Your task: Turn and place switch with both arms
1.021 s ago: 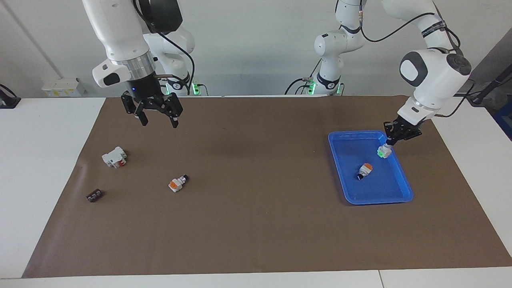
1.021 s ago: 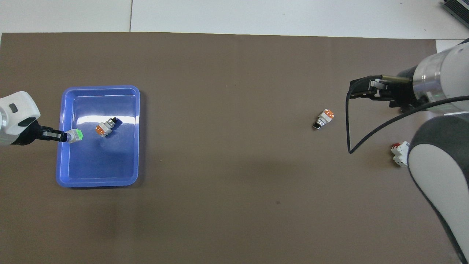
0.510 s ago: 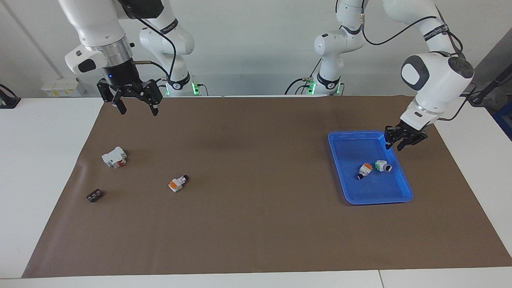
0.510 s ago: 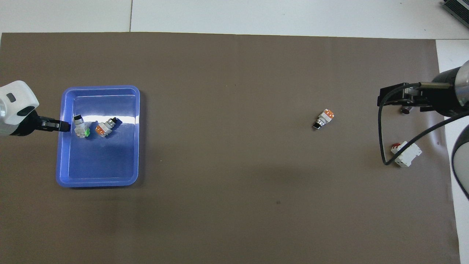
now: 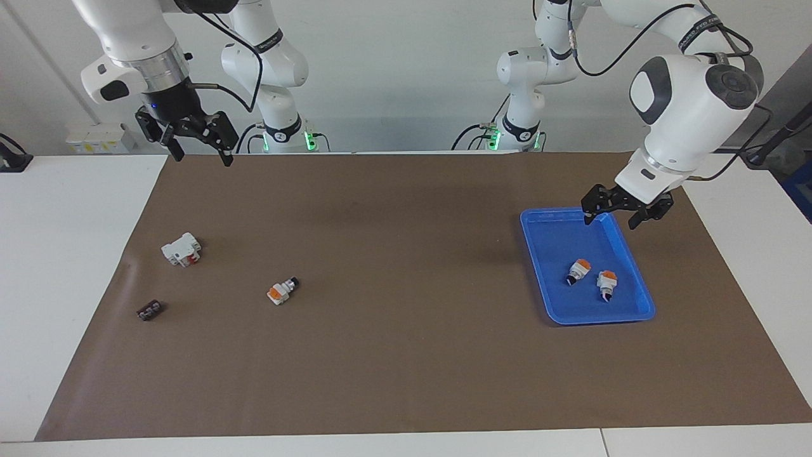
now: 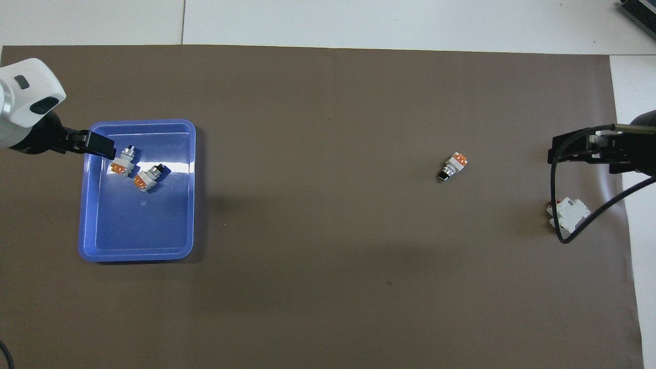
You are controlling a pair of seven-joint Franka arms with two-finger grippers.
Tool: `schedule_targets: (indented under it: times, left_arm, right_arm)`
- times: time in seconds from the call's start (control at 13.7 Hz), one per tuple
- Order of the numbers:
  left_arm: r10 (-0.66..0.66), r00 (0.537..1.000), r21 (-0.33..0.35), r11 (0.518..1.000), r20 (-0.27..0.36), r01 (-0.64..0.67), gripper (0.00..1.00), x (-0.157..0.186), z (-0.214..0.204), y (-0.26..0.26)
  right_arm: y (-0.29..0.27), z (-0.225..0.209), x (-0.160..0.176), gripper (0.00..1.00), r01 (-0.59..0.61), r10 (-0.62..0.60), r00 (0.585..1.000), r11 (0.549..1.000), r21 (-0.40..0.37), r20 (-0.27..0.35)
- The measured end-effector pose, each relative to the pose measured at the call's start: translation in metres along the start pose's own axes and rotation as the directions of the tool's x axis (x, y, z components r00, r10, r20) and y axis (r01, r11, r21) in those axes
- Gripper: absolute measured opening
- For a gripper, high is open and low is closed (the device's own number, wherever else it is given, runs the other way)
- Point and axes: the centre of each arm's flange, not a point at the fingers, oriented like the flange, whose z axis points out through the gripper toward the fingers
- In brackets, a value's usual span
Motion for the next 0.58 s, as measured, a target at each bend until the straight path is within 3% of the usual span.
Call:
schedule_targets:
  times: [0.22,0.44,0.58]
  left_arm:
    - [-0.005,1.000,0.000,1.000,0.027,0.005,1.00,-0.014,-0.046,0.004]
    - [-0.036,0.999,0.017,0.999,-0.027,0.037,1.00,-0.043,-0.099,0.005]
    - [-0.077,0.996,0.023,0.997,-0.034,0.078,1.00,-0.060,-0.111,0.009]
  right_arm:
    - [0.037,-0.001,0.005,1.00,0.034,-0.034,0.999,0.999,0.002,0.002]
    - [0.048,0.004,0.008,1.00,0.058,-0.058,0.998,0.998,0.004,0.008]
    - [0.044,0.005,0.008,1.00,0.068,-0.068,0.998,0.998,-0.003,0.010]
